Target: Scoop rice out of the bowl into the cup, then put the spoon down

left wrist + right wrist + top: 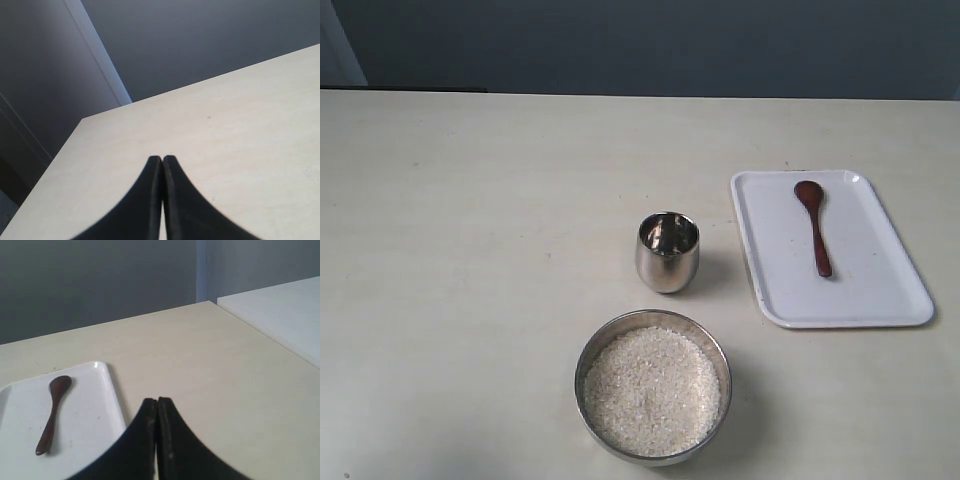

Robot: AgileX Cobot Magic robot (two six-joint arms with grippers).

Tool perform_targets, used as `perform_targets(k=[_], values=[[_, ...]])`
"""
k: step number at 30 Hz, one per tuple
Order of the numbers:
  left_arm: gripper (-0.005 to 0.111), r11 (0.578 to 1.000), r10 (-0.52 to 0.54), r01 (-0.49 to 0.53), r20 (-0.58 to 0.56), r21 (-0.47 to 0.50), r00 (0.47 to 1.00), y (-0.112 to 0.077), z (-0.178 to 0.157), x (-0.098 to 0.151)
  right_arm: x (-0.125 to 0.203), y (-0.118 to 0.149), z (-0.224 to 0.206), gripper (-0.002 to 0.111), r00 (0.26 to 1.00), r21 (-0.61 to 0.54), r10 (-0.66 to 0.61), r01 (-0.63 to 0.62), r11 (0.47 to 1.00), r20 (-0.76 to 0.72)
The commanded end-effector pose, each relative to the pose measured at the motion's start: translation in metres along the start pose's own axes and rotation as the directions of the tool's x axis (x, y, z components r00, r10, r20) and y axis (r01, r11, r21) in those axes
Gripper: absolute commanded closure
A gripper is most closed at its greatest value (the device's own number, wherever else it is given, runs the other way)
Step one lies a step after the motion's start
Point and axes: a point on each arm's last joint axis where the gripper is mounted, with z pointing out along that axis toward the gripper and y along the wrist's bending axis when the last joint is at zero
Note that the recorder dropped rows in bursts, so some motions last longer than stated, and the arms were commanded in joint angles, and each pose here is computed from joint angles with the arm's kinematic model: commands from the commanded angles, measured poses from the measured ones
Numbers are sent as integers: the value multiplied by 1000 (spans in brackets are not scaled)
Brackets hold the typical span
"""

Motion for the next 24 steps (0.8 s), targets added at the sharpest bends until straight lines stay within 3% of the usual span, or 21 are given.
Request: perform_targets(k=[1,24], values=[[106,1000,-12,12,14,4,1000,0,-1,-2,0,0,0,109,1000,4,-7,7,1000,10],[106,1000,-12,12,14,4,1000,0,-1,-2,0,1,0,109,1000,-7,28,-28,1000,11]])
